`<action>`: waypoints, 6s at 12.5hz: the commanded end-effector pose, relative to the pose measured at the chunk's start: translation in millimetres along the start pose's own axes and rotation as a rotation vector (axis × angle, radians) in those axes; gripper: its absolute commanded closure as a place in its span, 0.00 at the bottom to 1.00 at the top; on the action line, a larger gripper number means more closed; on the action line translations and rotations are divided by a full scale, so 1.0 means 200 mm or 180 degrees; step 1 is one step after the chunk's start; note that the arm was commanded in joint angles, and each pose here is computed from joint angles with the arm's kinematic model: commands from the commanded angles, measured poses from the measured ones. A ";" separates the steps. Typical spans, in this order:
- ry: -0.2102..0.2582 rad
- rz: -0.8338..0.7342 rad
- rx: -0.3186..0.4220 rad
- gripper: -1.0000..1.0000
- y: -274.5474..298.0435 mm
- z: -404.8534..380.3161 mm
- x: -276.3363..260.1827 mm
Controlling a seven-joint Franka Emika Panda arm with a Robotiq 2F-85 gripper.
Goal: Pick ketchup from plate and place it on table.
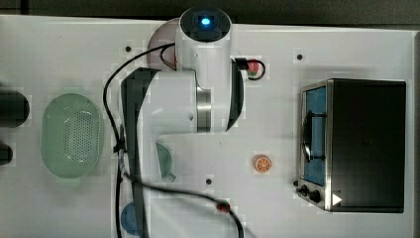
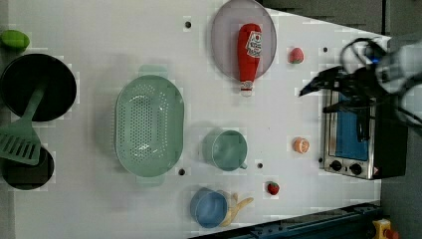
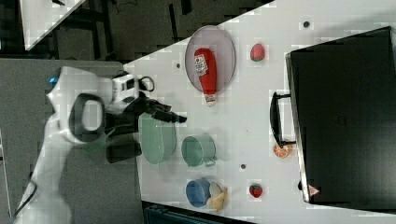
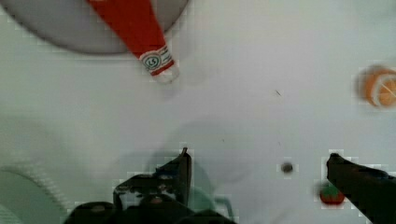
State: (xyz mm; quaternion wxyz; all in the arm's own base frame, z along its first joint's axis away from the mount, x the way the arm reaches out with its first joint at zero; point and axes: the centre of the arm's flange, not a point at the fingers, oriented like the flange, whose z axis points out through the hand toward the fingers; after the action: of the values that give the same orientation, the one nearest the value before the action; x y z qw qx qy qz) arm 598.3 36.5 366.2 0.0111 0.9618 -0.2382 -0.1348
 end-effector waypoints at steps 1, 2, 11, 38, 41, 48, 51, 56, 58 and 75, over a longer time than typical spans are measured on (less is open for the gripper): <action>0.0343 -0.0878 0.0161 0.00 -0.13 -0.02 0.04; 0.0384 -0.0985 0.0188 0.00 -0.16 0.05 0.08; 0.0873 -0.1367 0.0295 0.00 -0.41 0.57 0.40; 0.1062 -0.0903 0.0589 0.40 -0.20 -0.14 0.48; 0.0986 -0.0754 0.0494 0.40 0.03 -0.20 0.38; 0.0803 -0.0528 0.0290 0.40 0.38 0.08 0.05; 0.0693 -0.0463 0.0239 0.40 0.48 0.36 -0.05; 0.0523 -0.0453 0.0198 0.40 0.53 0.79 -0.13; 0.0417 -0.0453 0.0180 0.40 0.52 0.91 -0.11; 0.0733 0.1113 0.0437 0.00 0.41 -0.60 -0.25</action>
State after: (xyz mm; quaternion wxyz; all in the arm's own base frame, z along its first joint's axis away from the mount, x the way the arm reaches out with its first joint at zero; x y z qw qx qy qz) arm 555.4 -22.7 486.2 -0.0052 0.9313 -0.3641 0.0036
